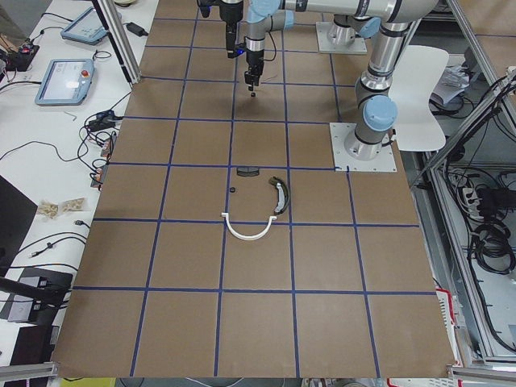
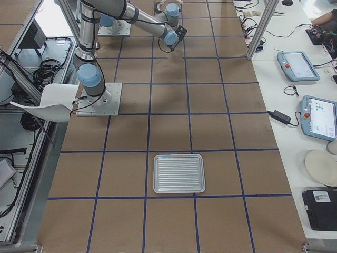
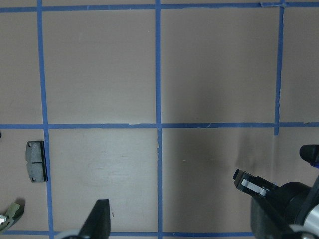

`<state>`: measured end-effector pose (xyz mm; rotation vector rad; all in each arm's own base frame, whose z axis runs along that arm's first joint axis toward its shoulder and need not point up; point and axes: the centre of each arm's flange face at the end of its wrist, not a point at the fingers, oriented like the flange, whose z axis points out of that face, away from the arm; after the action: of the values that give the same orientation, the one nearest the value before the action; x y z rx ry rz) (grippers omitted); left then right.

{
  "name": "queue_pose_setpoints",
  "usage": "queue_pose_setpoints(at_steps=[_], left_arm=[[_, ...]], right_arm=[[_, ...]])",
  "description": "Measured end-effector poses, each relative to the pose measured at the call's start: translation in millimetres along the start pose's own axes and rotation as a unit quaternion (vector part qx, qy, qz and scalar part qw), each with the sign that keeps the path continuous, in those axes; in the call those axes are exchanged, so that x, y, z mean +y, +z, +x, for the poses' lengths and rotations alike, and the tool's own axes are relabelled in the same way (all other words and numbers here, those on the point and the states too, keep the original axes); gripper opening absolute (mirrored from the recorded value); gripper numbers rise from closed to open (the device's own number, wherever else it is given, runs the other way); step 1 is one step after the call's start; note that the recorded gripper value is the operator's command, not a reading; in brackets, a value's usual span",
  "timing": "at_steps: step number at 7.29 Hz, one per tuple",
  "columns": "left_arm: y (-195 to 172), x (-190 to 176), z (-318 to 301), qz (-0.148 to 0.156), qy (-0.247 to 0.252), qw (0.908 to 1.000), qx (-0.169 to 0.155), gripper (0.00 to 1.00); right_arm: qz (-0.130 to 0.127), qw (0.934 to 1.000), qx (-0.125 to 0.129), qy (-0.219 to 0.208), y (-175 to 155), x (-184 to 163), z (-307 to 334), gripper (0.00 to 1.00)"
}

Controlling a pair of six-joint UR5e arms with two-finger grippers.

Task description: Place bearing gear from tray to pile

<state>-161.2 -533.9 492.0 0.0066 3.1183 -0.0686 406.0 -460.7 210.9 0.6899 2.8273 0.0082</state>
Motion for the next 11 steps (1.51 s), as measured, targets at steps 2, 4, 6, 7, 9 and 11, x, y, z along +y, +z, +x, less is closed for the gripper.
queue_pose_setpoints(at_steps=[2,4,6,7,9,11], left_arm=[[32,-7,-1,-0.027,0.003,0.9996,-0.002,1.0],[108,-13,9,-0.054,0.0,0.9985,-0.004,1.0],[183,6,69,-0.041,-0.009,0.9991,-0.006,1.0],[220,27,103,-0.033,-0.008,0.9994,-0.008,1.0],[282,70,131,-0.017,0.001,0.9998,-0.005,1.0],[308,91,135,-0.013,0.009,0.9999,-0.003,0.88]], right_arm=[[0.014,0.9993,0.011,-0.032,-35,-24,13,1.0],[0.003,0.9948,0.036,-0.095,-105,-72,61,1.0],[-0.019,0.9873,0.053,-0.148,-171,-119,120,1.0],[-0.038,0.9834,0.066,-0.165,-202,-139,142,1.0],[-0.073,0.9769,0.087,-0.181,-266,-157,156,1.0],[-0.07,0.9731,0.097,-0.197,-313,-144,158,1.0]])
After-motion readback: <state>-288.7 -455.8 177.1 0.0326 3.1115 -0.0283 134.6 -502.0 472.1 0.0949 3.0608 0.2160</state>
